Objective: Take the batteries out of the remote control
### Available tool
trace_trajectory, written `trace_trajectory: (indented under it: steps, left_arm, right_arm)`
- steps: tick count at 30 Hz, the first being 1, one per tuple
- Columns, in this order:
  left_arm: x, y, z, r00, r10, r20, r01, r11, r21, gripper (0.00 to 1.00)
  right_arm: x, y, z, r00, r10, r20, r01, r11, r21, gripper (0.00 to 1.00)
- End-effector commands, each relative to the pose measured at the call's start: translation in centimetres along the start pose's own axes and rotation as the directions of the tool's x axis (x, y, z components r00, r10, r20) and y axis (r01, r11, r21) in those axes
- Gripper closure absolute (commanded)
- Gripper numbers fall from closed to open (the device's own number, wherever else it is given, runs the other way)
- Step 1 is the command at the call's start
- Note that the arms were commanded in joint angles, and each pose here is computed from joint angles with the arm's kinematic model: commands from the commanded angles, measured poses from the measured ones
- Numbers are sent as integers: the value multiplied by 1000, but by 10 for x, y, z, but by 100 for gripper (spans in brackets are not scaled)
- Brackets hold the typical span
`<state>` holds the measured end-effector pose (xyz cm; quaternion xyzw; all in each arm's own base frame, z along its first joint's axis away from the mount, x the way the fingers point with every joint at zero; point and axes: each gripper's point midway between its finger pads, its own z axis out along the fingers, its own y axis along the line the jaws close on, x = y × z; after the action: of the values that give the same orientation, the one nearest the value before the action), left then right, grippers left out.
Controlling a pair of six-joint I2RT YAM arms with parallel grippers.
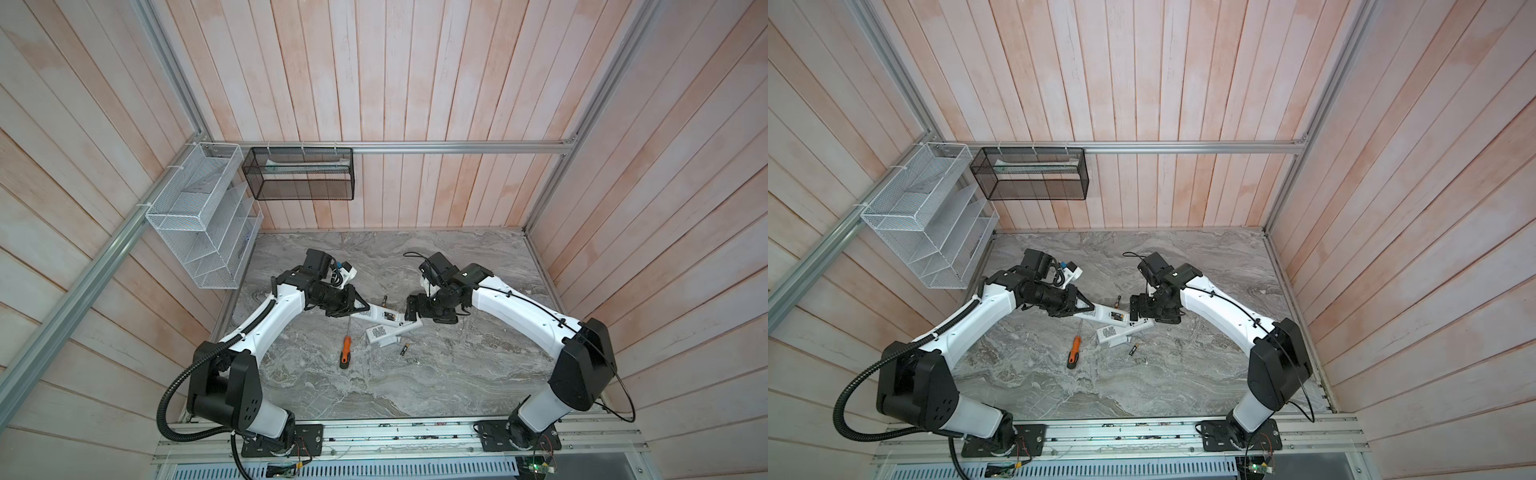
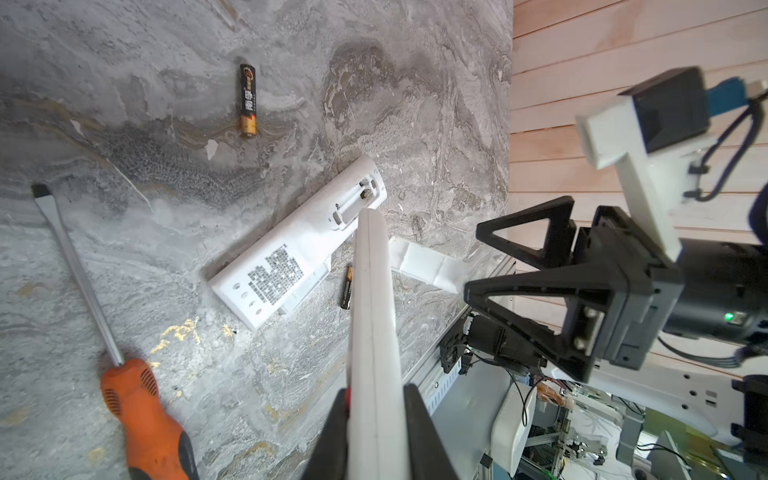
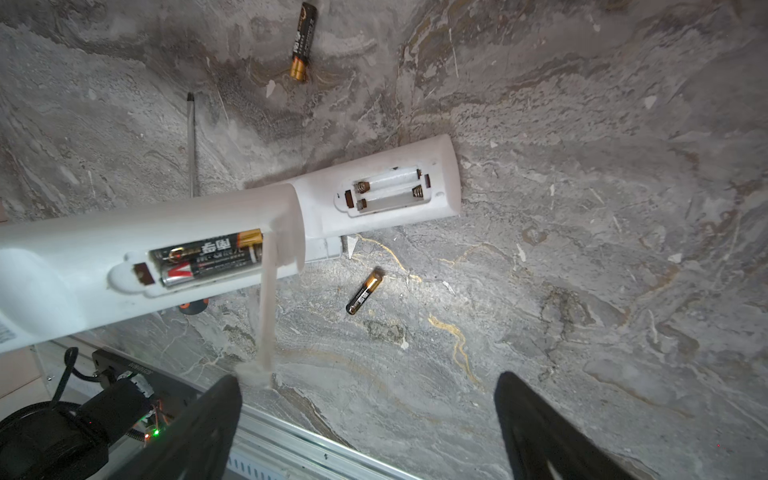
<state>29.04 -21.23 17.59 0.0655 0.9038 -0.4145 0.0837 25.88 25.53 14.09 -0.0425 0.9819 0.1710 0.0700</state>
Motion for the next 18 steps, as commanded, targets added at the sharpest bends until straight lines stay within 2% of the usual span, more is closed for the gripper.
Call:
trace_trajectory:
  steps: [1, 12, 18]
  left_arm:
    - [2, -1, 2, 1000, 26, -10, -26, 999, 19, 100]
    - [1, -5, 11, 1000, 8, -20, -7, 998, 66, 100]
    - [-6, -5, 7, 1000, 18, 9, -18, 999, 40, 100]
  right_arm:
    - [0, 2, -3, 1000, 10, 22, -9, 999, -42, 4]
    - [15, -25, 4, 997, 75, 5, -74, 994, -74, 4]
    - [31, -20, 21, 995, 85, -57, -94, 979, -181, 5]
